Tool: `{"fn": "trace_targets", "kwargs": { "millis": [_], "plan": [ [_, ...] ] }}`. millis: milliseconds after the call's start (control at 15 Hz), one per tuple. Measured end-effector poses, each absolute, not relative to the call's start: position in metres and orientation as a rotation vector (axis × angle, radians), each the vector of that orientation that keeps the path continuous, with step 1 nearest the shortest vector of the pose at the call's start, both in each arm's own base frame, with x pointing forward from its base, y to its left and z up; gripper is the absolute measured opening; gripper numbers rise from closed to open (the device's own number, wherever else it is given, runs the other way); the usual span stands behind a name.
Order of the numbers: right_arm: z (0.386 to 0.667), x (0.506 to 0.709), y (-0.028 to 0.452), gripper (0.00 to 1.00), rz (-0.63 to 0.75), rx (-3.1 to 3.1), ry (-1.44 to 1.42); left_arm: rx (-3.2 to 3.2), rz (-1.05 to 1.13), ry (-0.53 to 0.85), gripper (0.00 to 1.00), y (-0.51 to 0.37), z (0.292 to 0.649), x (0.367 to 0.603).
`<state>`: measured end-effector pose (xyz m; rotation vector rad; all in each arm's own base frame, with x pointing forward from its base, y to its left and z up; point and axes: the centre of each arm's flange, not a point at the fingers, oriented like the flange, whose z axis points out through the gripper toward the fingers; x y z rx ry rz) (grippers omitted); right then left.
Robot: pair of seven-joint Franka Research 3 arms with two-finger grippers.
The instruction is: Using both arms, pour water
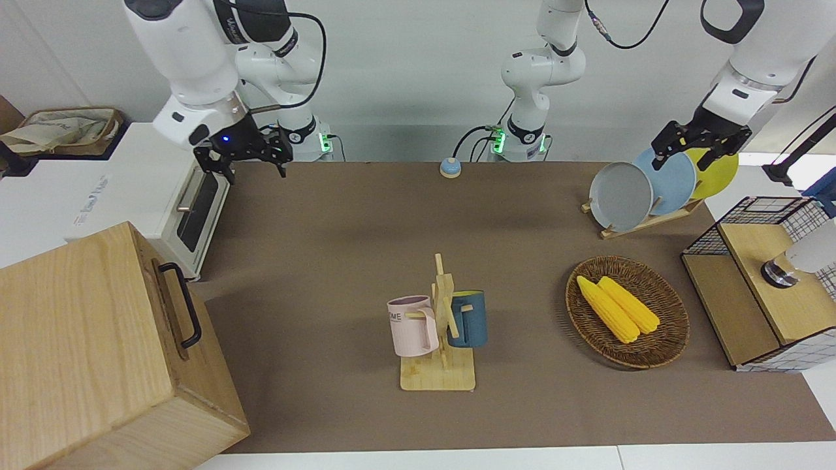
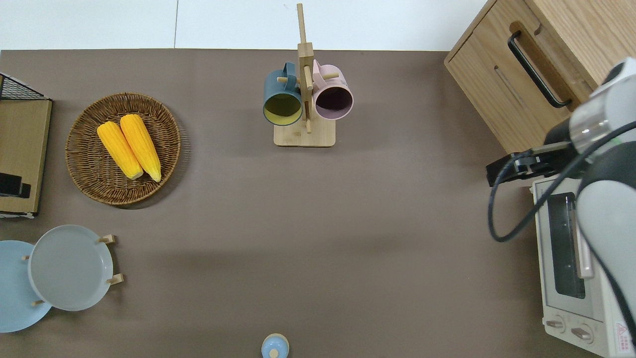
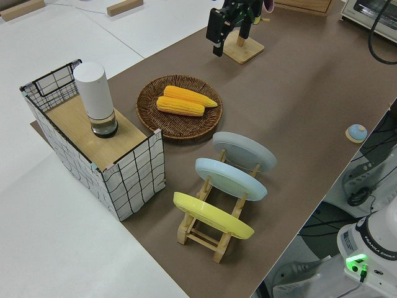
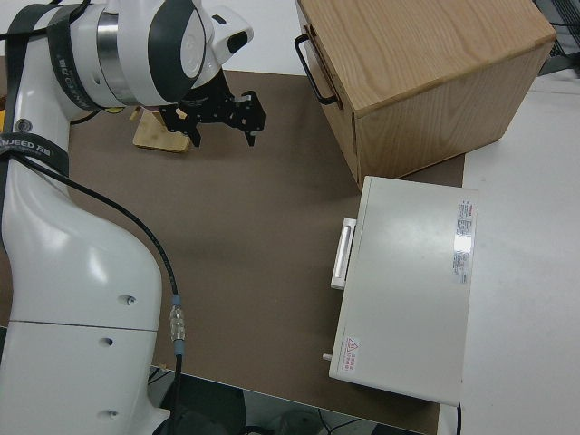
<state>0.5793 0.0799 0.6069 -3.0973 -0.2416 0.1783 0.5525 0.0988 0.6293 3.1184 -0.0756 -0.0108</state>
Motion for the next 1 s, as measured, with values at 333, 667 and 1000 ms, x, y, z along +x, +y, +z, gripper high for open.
{"fn": "trace_targets", "kwargs": {
  "millis": [333, 667, 1000],
  "plan": [
    [0.546, 0.582, 0.161, 1.0, 0.104, -3.056, -0.44, 3.133, 0.07, -0.204, 1.0, 0.189, 0.613, 0.555],
    [0.512, 0.597, 0.203, 1.0, -0.042, -3.011, -0.499, 3.162, 0.148, -0.268, 1.0, 0.276, 0.593, 0.547],
    [0.478, 0.628, 0.228, 1.0, -0.258, -2.945, -0.512, 3.2, 0.321, -0.243, 1.0, 0.312, 0.59, 0.549]
  ]
}}
